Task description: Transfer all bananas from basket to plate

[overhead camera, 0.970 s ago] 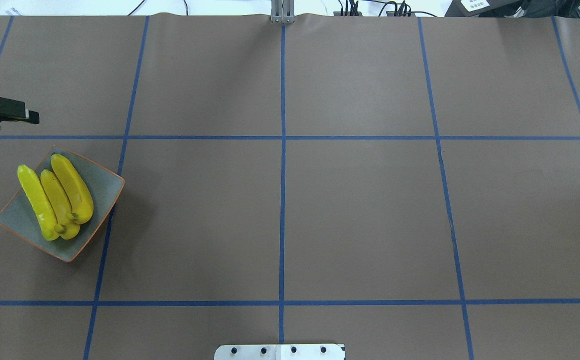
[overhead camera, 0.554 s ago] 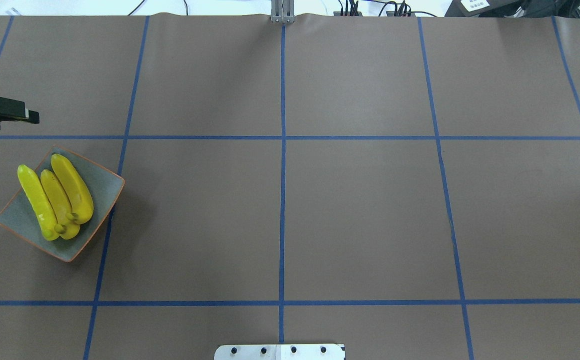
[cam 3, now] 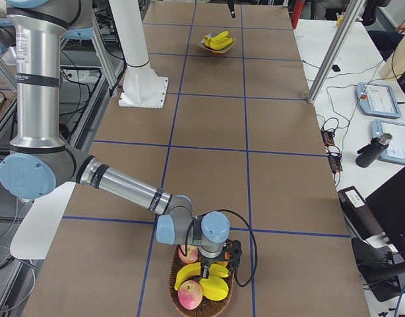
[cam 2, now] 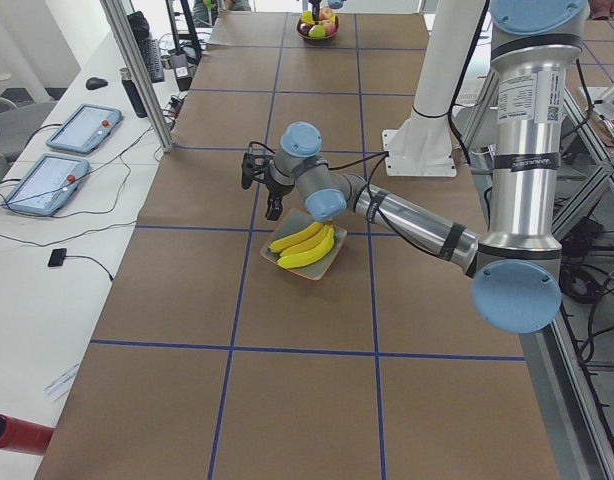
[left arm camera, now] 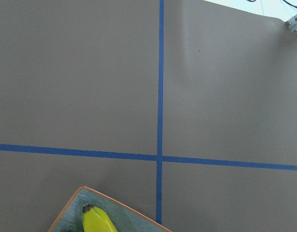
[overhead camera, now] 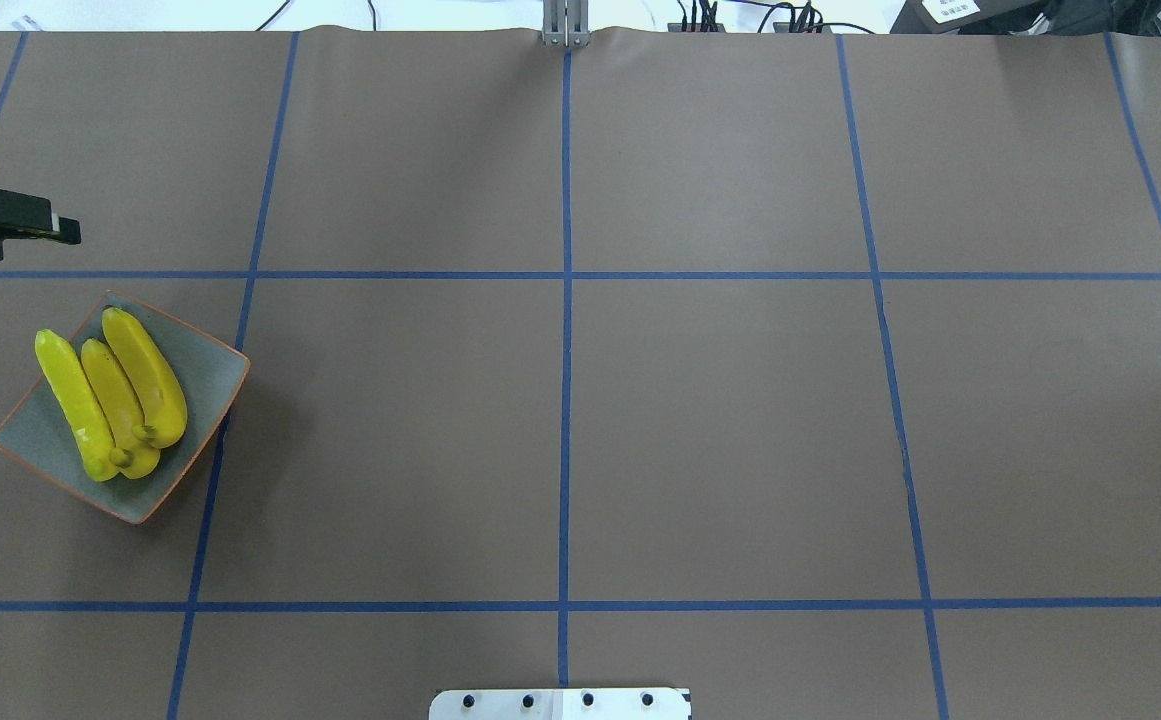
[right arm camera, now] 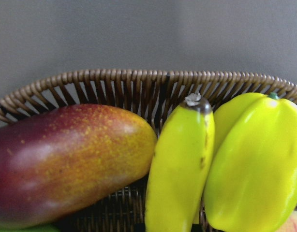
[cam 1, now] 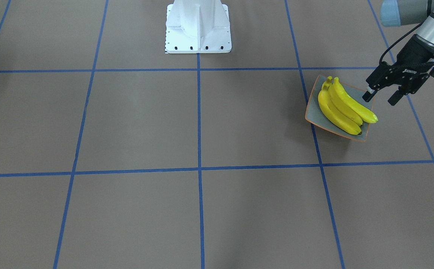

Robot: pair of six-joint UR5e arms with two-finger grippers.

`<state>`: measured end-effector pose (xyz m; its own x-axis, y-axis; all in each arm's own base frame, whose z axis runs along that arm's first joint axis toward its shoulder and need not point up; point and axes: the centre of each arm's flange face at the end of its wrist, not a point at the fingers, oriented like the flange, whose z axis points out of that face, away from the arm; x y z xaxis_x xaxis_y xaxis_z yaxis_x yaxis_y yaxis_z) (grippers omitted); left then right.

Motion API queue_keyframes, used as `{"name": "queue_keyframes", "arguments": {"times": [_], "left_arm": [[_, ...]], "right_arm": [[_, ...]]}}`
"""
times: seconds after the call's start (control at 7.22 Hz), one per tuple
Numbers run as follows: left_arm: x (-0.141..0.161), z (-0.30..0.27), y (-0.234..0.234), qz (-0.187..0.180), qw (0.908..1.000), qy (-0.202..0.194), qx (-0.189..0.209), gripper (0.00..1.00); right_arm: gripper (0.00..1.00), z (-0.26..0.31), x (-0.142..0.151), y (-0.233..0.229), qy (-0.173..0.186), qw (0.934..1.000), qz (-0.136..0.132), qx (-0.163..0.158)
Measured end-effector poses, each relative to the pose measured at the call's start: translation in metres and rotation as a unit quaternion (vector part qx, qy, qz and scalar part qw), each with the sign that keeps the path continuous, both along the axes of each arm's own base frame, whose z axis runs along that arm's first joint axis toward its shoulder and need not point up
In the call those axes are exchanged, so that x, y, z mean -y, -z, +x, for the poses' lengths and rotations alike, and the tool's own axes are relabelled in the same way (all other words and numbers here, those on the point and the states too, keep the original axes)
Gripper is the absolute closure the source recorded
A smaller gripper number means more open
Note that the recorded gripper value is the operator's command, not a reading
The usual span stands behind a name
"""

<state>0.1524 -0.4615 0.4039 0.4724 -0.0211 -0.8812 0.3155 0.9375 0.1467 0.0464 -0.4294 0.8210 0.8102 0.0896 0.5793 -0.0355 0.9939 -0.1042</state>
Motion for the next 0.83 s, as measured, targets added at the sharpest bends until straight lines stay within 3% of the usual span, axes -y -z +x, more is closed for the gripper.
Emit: {"name": "queue_keyframes", "arguments": {"times": [0.42, 0.83], "left_arm": [[0.001, 0.001, 0.0, -0.003, 1.0, 0.001, -0.001, 0.01], [0.001, 0.002, 0.0, -0.009, 0.9999, 0.004, -0.004, 0.01]], "right_arm": [[1.0, 0.003, 0.005, 0.012, 0.023, 0.9993, 0.03, 0.001], [1.0, 0.018, 0.013, 0.031, 0.013, 0.9991, 0.039, -0.003]]}}
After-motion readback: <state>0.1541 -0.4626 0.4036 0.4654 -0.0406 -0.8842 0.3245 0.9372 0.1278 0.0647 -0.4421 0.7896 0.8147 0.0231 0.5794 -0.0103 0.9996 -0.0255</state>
